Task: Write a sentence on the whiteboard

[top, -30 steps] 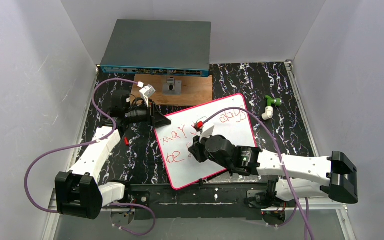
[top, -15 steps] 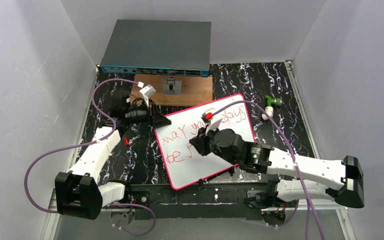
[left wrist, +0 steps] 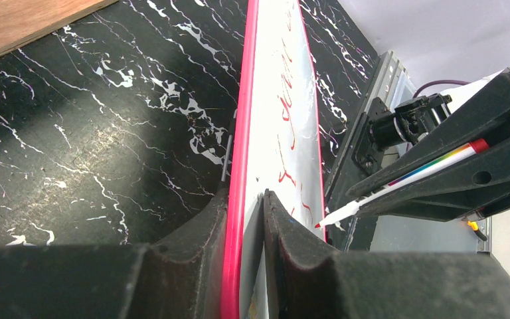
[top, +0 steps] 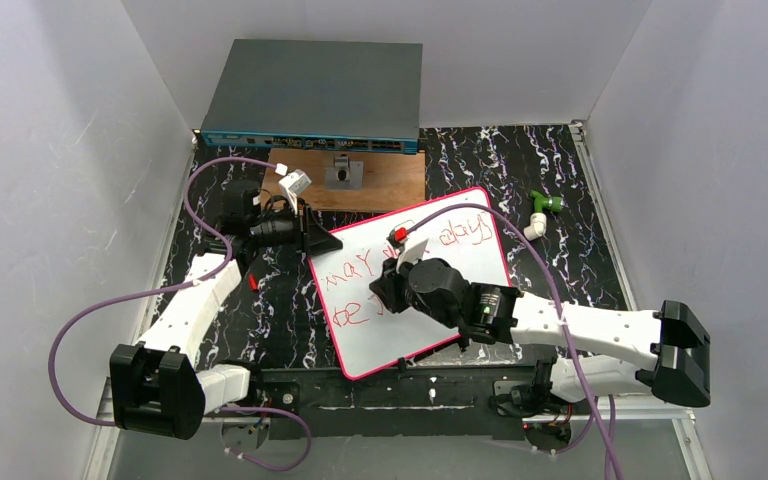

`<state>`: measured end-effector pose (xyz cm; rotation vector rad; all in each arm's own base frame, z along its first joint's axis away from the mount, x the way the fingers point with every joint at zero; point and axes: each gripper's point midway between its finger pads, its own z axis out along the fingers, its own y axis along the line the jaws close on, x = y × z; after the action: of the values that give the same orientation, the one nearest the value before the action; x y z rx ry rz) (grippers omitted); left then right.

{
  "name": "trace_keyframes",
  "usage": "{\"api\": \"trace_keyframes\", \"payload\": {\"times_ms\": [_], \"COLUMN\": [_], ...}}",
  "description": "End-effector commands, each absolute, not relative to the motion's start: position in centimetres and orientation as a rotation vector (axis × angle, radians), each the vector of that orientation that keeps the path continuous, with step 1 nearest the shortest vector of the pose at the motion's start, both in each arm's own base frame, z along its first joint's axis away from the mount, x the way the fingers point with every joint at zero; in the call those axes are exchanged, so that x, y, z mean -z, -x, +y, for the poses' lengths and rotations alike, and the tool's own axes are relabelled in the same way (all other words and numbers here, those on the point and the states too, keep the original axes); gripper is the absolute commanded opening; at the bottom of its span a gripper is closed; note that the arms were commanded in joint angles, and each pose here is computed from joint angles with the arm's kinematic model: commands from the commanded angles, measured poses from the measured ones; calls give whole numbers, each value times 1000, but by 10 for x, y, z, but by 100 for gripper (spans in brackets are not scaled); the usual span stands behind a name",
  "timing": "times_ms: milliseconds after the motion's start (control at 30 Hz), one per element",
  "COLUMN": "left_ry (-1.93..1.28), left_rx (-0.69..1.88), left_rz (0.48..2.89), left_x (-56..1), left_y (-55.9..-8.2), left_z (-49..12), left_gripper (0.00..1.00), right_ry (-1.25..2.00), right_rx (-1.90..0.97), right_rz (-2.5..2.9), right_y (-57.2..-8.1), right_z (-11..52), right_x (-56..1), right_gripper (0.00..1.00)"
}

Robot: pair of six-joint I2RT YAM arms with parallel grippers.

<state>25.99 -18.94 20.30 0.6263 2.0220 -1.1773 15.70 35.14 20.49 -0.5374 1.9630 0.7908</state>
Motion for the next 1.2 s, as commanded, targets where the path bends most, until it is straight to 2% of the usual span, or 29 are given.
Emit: {"api": "trace_keyframes", "payload": {"times_ms": [0, 500, 1167], "left_ry": [-673, -675, -673], "left_rx": [953, 954, 955], "left_rz": [2010, 2007, 2009], "left_x": [-193, -194, -193], "left_y": [-277, -278, -277], "left_z": [-174, -175, -175], "left_gripper": [0, 0, 0], "right_ry": [501, 466, 466], "right_rx": [-830, -713, -653], "right_rz": [1931, 1996, 2019], "right_y": [-161, -174, -179], "right_z": [359, 332, 310], "right_x": [-212, -179, -175], "right_gripper": [1, 1, 1]}}
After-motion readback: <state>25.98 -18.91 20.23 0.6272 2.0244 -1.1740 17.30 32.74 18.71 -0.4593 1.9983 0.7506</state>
